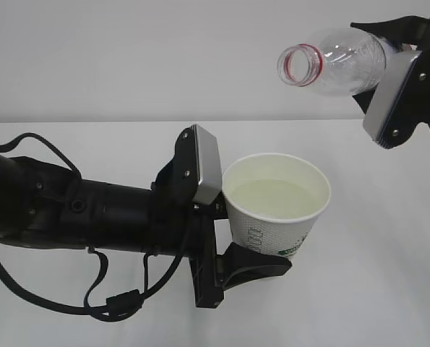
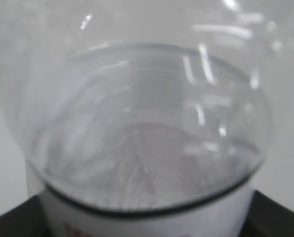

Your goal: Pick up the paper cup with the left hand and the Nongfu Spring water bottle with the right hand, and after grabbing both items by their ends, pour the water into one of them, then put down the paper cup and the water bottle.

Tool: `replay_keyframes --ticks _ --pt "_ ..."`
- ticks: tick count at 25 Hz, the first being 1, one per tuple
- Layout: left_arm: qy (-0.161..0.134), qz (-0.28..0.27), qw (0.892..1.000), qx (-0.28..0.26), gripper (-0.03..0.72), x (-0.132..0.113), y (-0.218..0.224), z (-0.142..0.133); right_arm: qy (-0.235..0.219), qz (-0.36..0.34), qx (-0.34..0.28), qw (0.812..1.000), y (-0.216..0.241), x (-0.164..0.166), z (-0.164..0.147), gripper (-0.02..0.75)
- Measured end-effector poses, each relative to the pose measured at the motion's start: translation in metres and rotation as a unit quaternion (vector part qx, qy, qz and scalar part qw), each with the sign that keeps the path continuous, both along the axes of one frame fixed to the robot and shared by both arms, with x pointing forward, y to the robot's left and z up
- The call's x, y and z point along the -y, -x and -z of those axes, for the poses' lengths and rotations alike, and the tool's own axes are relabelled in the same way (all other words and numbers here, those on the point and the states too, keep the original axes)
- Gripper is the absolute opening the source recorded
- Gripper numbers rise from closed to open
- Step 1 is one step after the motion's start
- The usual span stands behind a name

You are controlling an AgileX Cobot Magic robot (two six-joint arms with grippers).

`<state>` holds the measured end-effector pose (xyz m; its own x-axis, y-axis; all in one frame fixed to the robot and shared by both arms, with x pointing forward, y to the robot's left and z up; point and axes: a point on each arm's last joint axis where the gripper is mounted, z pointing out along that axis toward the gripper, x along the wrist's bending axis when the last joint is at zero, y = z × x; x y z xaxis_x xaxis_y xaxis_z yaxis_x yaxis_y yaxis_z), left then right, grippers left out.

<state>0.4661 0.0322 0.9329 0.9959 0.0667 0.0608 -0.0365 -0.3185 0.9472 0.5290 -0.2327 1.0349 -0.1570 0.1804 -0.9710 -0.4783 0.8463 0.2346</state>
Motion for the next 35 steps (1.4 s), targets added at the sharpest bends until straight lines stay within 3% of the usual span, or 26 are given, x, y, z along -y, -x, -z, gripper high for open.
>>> replay_keyframes --ticks 23,35 --pt "0.000 0.000 1.000 0.000 0.534 0.0000 0.0000 0.0000 -0.140 0.005 -0.077 0.987 0.0002 -0.0003 -0.0007 0.465" --pt "-0.002 -0.001 1.000 0.000 0.534 -0.0001 -0.0002 0.0004 -0.231 0.009 -0.130 0.964 0.0002 -0.0003 -0.0007 0.465"
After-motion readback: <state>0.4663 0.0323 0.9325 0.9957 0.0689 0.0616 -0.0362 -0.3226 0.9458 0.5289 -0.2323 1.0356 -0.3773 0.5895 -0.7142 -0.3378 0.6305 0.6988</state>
